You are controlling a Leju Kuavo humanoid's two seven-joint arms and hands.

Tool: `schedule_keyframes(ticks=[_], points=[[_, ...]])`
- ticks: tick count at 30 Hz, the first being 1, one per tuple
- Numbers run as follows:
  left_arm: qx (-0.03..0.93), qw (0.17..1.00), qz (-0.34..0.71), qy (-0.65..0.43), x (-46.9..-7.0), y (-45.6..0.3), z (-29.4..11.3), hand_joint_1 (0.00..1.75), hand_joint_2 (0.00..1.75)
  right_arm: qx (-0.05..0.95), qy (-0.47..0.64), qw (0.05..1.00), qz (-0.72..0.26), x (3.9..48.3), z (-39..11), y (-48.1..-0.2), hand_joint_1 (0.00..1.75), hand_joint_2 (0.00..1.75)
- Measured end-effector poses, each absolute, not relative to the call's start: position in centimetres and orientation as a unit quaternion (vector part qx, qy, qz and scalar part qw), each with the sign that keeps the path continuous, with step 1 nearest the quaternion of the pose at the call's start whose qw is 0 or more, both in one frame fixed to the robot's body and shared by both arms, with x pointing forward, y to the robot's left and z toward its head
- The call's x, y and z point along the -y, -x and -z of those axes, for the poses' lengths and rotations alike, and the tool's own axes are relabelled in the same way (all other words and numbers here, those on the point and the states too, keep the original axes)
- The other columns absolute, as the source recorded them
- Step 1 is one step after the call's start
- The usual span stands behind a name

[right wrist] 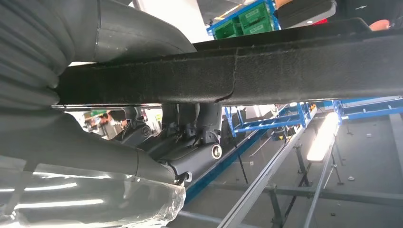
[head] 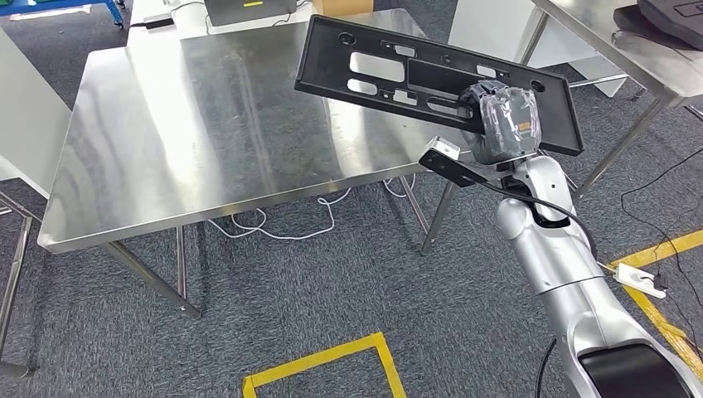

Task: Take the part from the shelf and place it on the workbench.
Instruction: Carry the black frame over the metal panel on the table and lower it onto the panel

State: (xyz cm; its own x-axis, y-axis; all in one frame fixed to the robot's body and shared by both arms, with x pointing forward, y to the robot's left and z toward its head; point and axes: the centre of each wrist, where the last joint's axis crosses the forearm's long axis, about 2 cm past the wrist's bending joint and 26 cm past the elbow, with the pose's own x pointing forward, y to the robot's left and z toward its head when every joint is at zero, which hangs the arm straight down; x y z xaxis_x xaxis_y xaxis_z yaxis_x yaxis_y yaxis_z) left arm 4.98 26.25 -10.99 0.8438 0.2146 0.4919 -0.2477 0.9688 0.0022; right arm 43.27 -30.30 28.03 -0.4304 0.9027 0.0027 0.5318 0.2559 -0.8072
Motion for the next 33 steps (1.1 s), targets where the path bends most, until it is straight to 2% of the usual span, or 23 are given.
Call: schedule_keyframes(ticks=[19,33], points=[[0.253,0.96,-0.116,-0.035,-26.6,-5.0,11.0,0.0,1.75,0.749,0.445,0.287,-0.398,28.8,-24.2,-42.3,1.75,1.75],[0.256,0.961,-0.099,-0.028,-26.4,-4.8,11.0,0.0,1.75,0.743,0.452,0.325,-0.373,30.6,-22.1,-40.7,1.75,1.75]])
